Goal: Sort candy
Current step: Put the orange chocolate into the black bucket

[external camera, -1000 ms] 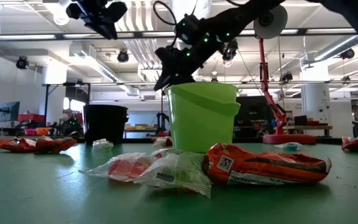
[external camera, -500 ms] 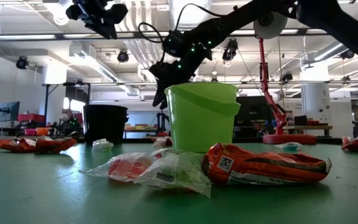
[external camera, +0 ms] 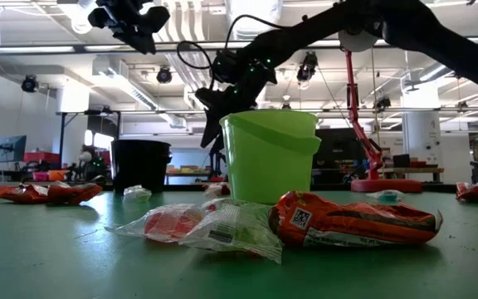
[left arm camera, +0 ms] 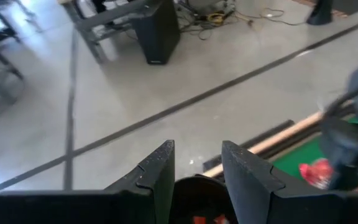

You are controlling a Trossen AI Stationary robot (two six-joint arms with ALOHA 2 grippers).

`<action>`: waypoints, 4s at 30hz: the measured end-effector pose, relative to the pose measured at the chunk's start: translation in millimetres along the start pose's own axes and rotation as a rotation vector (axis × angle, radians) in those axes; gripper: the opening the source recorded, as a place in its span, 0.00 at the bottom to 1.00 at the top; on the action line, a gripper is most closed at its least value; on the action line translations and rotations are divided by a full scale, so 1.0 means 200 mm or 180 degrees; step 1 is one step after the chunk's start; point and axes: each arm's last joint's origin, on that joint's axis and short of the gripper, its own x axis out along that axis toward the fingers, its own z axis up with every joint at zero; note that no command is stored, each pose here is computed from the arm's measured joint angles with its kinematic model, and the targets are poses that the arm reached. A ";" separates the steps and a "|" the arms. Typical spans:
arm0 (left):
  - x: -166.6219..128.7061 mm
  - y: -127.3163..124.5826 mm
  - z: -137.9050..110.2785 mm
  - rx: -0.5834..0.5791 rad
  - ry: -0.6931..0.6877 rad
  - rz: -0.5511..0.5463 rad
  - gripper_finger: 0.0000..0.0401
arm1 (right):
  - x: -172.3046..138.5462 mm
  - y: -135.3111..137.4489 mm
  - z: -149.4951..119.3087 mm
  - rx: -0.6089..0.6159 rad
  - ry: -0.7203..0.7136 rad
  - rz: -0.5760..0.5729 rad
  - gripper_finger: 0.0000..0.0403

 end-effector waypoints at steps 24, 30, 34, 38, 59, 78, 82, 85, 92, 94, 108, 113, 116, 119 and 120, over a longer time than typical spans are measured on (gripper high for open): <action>0.00 -0.02 -0.01 0.0131 0.0107 -0.0534 0.29 | 0.10 -0.06 -0.08 0.0235 0.0345 -0.0459 0.40; 0.00 -0.02 -0.01 0.0125 0.0098 -0.0535 0.29 | 0.11 -0.07 -0.10 0.0237 0.0371 -0.0511 0.40; 0.00 -0.02 -0.01 0.0124 0.0098 -0.0534 0.29 | 0.14 -0.08 -0.13 0.0251 0.0441 -0.0525 0.40; 0.00 -0.02 -0.01 0.0125 0.0099 -0.0534 0.29 | 0.16 -0.09 -0.15 0.0261 0.0493 -0.0534 0.40; 0.00 -0.03 -0.01 0.0115 0.0108 -0.0581 0.29 | 0.30 -0.14 -0.21 0.0271 0.0486 -0.0548 0.40; 0.00 -0.03 -0.01 0.0158 0.0111 -0.0624 0.29 | 0.25 -0.12 -0.18 0.0369 0.0595 -0.0558 0.04; 0.00 -0.03 -0.01 0.0159 0.0110 -0.0624 0.29 | 0.19 -0.10 -0.13 0.0334 0.0587 -0.0553 0.03; 0.00 -0.03 -0.01 0.0160 0.0110 -0.0624 0.29 | 0.14 -0.07 -0.08 0.0292 0.0520 -0.0537 0.03; 0.00 -0.03 -0.01 0.0160 0.0109 -0.0624 0.29 | -0.04 0.01 0.06 0.0157 0.0204 -0.0468 0.03; 0.00 -0.03 -0.01 0.0166 0.0109 -0.0624 0.29 | -0.08 0.03 0.08 0.0129 0.0073 -0.0444 0.03; 0.02 -0.04 -0.02 0.0208 0.0202 -0.0733 0.29 | -0.22 0.14 0.10 -0.0147 -0.0045 -0.0372 0.03; 0.08 -0.09 -0.03 0.0272 0.0360 -0.0892 0.29 | -0.24 0.23 0.09 -0.0425 -0.0039 -0.0288 0.03; 0.13 -0.13 -0.05 0.0291 0.0520 -0.1205 0.29 | -0.28 0.31 0.08 -0.0651 -0.0059 -0.0238 0.03; 0.18 -0.16 -0.07 0.0313 0.0651 -0.1344 0.29 | -0.32 0.37 0.07 -0.0823 -0.0058 -0.0199 0.03; 0.19 -0.17 -0.07 0.0322 0.0682 -0.1342 0.29 | -0.34 0.39 0.06 -0.0870 -0.0055 -0.0186 0.03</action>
